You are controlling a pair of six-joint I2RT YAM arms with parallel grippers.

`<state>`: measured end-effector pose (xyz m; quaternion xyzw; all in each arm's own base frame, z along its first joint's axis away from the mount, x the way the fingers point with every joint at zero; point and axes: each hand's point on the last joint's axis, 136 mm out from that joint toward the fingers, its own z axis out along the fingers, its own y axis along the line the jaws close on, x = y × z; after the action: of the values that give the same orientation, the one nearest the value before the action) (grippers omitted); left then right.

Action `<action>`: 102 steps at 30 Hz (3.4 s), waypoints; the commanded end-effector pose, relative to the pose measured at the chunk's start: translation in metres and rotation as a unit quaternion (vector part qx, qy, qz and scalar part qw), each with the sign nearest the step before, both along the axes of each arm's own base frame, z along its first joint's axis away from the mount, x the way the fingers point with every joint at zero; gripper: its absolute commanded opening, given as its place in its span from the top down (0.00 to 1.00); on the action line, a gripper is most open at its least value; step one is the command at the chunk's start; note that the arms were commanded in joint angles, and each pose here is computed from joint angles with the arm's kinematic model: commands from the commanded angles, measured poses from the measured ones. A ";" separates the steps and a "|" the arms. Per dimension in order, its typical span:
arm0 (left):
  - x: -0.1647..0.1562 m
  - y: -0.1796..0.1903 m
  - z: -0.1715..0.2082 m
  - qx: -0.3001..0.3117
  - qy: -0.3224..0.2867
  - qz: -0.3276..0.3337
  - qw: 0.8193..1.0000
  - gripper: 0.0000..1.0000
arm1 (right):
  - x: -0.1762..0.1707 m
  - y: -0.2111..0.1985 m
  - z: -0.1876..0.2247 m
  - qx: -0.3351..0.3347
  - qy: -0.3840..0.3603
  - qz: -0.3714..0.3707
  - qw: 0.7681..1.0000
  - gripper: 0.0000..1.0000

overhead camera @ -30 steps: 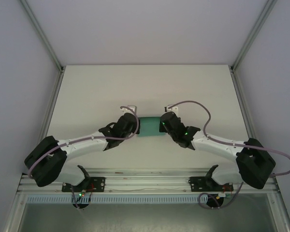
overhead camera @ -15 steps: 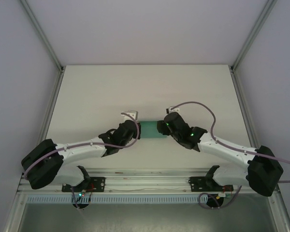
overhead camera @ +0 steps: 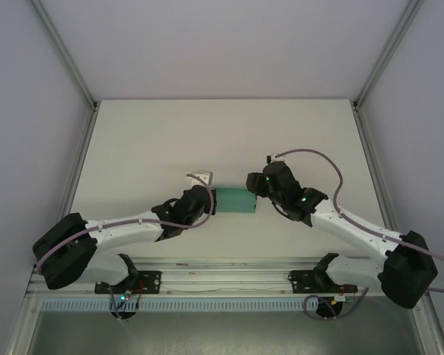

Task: Assemble paper box

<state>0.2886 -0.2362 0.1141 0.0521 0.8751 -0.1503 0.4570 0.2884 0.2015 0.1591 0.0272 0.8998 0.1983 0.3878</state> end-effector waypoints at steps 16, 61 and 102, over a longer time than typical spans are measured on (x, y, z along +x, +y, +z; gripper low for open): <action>-0.047 0.002 -0.021 0.080 0.088 -0.118 0.986 0.33 | -0.025 -0.011 -0.088 0.005 0.065 -0.007 0.998 0.52; -0.080 0.020 -0.108 -0.041 0.250 -0.136 0.958 0.45 | -0.042 -0.025 -0.146 -0.008 0.078 -0.004 0.997 0.74; -0.032 0.004 -0.062 0.065 0.072 -0.097 0.991 0.54 | -0.022 -0.001 -0.082 0.013 0.039 0.026 0.999 0.78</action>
<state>0.2771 -0.2622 0.1112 0.1098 0.8330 -0.2605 0.4756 0.3002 0.1967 0.1176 0.0594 0.8570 0.2465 0.4486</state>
